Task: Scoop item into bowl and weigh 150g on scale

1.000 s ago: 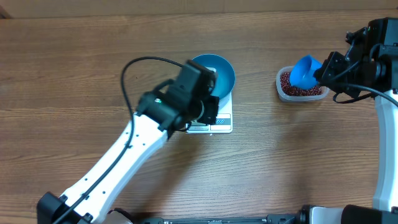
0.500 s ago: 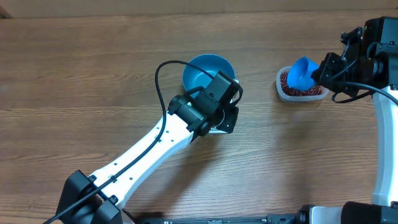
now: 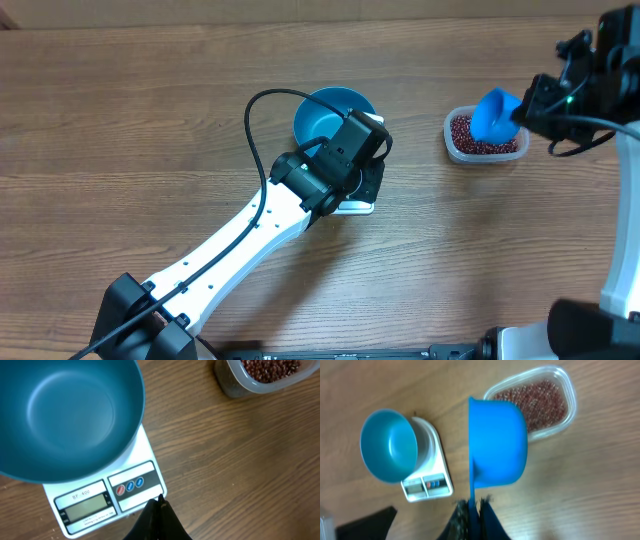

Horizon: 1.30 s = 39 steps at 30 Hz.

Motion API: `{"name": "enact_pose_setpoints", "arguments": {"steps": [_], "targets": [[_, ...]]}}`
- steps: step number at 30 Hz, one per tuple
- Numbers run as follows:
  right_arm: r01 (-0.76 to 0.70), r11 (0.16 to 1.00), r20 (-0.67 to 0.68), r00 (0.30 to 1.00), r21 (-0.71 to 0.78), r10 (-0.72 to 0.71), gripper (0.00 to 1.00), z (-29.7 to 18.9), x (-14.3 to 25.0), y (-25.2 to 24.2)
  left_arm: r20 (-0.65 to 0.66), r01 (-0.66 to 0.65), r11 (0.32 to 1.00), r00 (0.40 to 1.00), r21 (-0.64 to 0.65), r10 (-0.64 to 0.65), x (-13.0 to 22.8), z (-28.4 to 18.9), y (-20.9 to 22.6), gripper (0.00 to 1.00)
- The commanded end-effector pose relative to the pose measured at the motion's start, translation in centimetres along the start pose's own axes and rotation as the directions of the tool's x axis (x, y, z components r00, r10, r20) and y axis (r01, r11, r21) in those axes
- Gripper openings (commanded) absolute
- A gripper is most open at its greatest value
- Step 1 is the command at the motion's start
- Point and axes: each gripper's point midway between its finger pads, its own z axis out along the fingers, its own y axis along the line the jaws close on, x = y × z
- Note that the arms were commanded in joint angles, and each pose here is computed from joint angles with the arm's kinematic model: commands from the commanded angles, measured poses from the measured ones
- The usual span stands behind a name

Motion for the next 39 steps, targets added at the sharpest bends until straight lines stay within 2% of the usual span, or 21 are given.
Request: {"name": "enact_pose_setpoints", "arguments": {"steps": [1, 4, 9, 16, 21, 27, 31, 39], "targets": [[0.044, 0.998, 0.007, 0.999, 0.050, -0.044, 0.03, -0.7, -1.7, -0.3, 0.031, -0.069, 0.997, 0.997, -0.037, 0.070, -0.8, 0.2, 0.5, 0.04], [0.078, 0.995, -0.013, 0.997, 0.068, -0.077, 0.04, 0.5, -2.7, -0.6, 0.043, -0.094, 0.995, 0.994, -0.037, 0.096, -1.1, 0.3, 0.4, 0.04], [0.146, 0.973, -0.043, 0.989, 0.180, -0.140, 0.04, 1.5, -3.2, -2.7, 0.009, -0.102, 0.994, 0.995, -0.048, 0.103, -0.3, 0.3, 0.7, 0.04], [0.223, 0.959, -0.080, 0.974, 0.175, -0.212, 0.04, 2.8, -3.5, -2.9, -0.058, -0.110, 0.992, 0.993, -0.068, 0.106, 1.2, 1.3, 1.3, 0.04], [0.256, 0.947, -0.171, 0.959, 0.192, -0.224, 0.04, 5.3, -3.0, -3.4, -0.074, -0.150, 0.986, 0.987, -0.068, 0.145, 1.4, 2.7, 1.3, 0.05], [0.325, 0.889, -0.250, 0.935, 0.323, -0.251, 0.04, 8.1, -3.7, -5.3, -0.072, -0.233, 0.971, 0.971, -0.061, 0.228, 1.2, 3.4, 1.2, 0.04], [0.339, 0.881, -0.294, 0.924, 0.331, -0.246, 0.04, 10.2, -3.8, -5.7, -0.058, -0.264, 0.963, 0.964, -0.060, 0.260, 0.8, 3.4, 1.1, 0.04], [0.340, 0.881, -0.299, 0.923, 0.330, -0.244, 0.04, 11.5, -4.1, -5.8, -0.122, -0.231, 0.970, 0.968, -0.073, 0.221, 2.6, 5.1, 1.7, 0.04]]}}
